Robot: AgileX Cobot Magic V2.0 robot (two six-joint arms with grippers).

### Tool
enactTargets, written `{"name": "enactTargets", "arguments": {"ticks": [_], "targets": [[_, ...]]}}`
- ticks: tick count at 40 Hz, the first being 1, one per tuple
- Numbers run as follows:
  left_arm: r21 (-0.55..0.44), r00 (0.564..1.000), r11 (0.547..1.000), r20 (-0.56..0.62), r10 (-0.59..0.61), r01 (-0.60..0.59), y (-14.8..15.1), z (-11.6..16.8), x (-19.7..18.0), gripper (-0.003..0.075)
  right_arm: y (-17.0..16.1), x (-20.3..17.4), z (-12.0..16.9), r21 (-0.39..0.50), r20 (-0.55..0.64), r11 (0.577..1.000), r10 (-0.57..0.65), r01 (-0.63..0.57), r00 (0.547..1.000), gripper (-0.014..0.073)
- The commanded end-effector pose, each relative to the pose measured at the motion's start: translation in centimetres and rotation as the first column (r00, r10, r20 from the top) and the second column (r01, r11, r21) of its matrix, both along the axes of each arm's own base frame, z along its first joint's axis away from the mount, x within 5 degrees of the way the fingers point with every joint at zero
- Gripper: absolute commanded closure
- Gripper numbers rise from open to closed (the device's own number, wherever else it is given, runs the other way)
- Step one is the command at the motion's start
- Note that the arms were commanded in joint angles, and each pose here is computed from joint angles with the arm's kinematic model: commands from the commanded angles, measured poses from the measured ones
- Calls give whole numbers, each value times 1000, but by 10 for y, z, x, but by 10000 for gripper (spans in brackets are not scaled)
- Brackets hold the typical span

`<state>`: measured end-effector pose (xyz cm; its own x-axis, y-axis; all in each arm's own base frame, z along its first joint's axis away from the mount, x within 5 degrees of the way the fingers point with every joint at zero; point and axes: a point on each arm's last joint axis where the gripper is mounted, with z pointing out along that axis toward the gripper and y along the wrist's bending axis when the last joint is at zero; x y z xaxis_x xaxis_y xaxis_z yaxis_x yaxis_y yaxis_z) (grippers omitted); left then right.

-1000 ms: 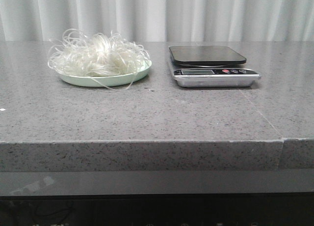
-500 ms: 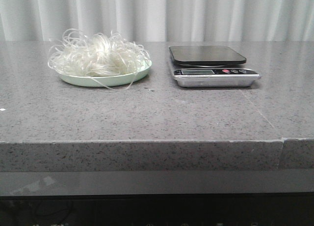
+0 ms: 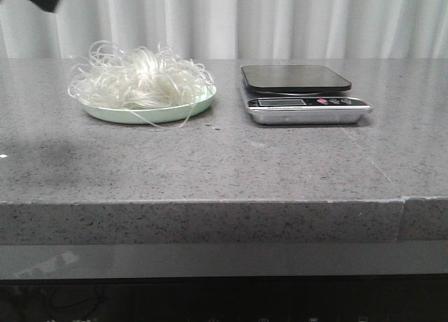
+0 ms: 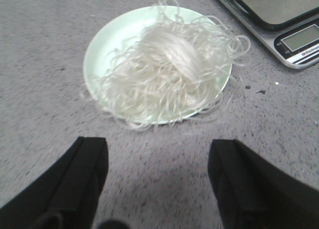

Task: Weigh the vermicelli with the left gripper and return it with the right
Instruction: 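Lower the left gripper into the vermicelli pile and close on it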

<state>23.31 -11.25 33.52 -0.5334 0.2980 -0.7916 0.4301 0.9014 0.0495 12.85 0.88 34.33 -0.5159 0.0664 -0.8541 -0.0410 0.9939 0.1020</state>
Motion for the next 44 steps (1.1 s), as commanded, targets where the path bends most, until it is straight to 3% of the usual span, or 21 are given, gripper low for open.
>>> {"name": "enactTargets", "arguments": {"ticks": [1,15,33,35,44], "targets": [[-40,997,999,71,-17,20,-16,14,21,203,-1,3,12,-6,78,1000,-8,9,997,33],[-24,1000,1000,20,-17,17,-50,-3,85,180,-1,3,12,-6,78,1000,-8,9,997,33],[5,999,1000,-39,-17,17,-70,-36,125,159,-1,3,12,-6,78,1000,-8,9,997,33],[6,999,1000,-41,-17,17,-70,-36,125,183,-1,3,12,-6,78,1000,-8,9,997,33],[9,999,1000,-46,-16,16,-70,-36,124,448,-1,3,12,-6,78,1000,-8,9,997,33]]}}
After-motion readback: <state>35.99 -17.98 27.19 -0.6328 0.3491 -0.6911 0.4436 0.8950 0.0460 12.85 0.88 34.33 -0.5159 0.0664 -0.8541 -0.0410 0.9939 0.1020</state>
